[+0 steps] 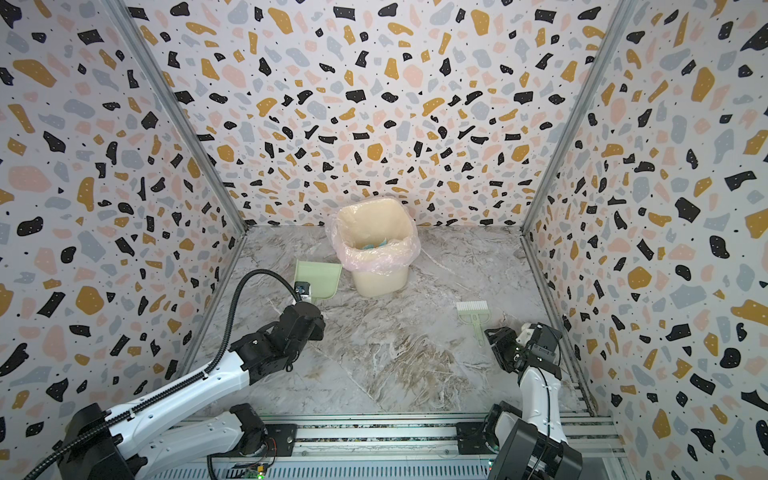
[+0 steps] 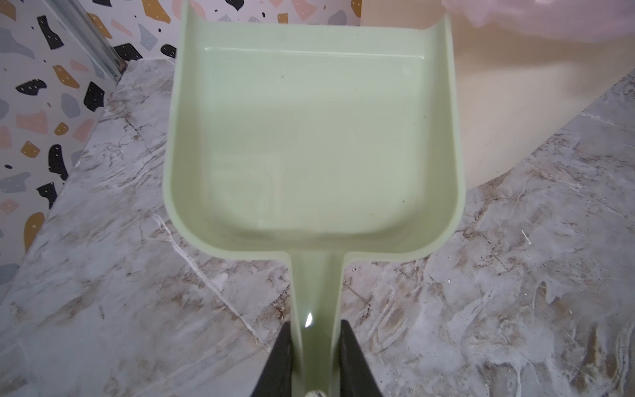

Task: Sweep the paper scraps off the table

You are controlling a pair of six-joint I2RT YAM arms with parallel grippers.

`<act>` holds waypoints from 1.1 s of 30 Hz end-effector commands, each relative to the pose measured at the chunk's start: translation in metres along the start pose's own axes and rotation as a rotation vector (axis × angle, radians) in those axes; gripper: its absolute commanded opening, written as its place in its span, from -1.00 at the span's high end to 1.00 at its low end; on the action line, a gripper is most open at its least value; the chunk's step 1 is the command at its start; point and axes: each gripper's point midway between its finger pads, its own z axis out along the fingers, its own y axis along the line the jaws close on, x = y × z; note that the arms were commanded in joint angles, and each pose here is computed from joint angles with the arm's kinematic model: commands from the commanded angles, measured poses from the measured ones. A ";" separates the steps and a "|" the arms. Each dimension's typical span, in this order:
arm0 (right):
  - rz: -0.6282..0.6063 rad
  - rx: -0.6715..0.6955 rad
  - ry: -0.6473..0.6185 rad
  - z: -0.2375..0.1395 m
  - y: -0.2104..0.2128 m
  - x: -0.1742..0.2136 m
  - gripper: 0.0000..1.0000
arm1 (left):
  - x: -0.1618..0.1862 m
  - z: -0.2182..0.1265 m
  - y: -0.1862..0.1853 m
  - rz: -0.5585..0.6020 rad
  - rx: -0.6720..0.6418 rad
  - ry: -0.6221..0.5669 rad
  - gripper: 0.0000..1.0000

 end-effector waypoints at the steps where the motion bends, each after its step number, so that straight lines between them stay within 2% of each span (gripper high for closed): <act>1: -0.041 0.063 0.000 -0.008 -0.003 0.001 -0.28 | -0.004 0.010 -0.005 -0.069 0.025 -0.032 1.00; 7: -0.113 0.029 0.004 -0.007 0.017 0.012 -0.33 | 0.020 0.037 -0.008 -0.107 0.045 0.023 1.00; 12: -0.205 0.025 0.000 -0.010 0.041 0.017 -0.37 | 0.039 0.051 -0.011 -0.086 0.033 0.110 1.00; 21: -0.379 0.029 -0.007 -0.012 0.078 0.019 -0.42 | 0.090 0.058 0.004 -0.160 0.003 0.177 1.00; 27: -0.479 0.024 -0.019 -0.012 0.097 0.013 -0.49 | 0.101 0.057 0.009 -0.163 -0.008 0.193 1.00; 28: -0.491 0.022 -0.016 -0.011 0.099 0.013 -0.50 | 0.102 0.057 0.010 -0.162 -0.011 0.196 0.93; 31: -0.540 0.000 -0.022 -0.011 0.110 0.010 -0.55 | 0.101 0.056 0.010 -0.163 -0.012 0.195 0.47; 33: -0.574 -0.010 -0.029 -0.009 0.115 0.009 -0.61 | 0.098 0.054 0.011 -0.162 -0.016 0.190 0.29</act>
